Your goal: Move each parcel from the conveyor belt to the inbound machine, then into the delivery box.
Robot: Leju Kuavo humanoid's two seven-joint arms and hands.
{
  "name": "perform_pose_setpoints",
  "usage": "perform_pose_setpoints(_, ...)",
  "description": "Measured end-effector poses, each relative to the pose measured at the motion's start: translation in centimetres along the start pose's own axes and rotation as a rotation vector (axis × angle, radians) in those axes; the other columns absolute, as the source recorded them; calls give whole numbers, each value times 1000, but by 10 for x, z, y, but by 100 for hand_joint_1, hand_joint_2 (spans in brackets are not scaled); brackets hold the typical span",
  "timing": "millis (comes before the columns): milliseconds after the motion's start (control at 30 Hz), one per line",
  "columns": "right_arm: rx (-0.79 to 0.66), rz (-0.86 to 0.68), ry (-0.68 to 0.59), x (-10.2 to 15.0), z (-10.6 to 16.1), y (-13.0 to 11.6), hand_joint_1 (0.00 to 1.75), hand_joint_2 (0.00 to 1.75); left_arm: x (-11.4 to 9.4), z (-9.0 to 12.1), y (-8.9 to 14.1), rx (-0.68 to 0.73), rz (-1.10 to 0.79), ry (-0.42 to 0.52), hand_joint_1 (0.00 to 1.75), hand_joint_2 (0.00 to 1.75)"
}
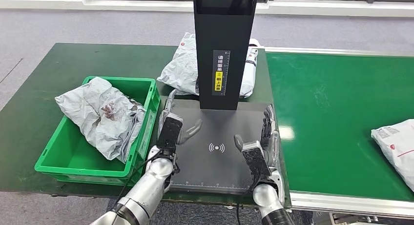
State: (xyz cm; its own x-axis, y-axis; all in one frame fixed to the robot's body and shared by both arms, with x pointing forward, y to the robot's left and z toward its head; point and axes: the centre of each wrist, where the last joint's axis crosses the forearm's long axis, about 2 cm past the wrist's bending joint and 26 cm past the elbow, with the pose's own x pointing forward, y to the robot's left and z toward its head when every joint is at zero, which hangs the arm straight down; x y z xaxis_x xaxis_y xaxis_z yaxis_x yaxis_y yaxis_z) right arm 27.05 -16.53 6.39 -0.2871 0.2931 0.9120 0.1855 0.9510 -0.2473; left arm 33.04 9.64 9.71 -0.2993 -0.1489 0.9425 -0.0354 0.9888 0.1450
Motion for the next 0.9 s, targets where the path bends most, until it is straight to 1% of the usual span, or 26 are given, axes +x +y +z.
perform_pose_setpoints(67, -37, -50, 5, 9, 8, 9, 0, 175, 3, 11, -9, 60, 16, 5, 0, 175)
perform_pose_setpoints(133, -52, -73, 14, 16, 13, 16, 0, 175, 6, 14, -13, 88, 9, -11, 0, 175)
perform_pose_setpoints(300, -54, -112, 13, 21, 16, 21, 0, 175, 10, 13, -14, 100, 14, -48, 0, 175)
perform_pose_setpoints(900, -65, -136, -14, 22, 12, 22, 0, 175, 10, 13, -15, 80, 37, -60, 0, 175)
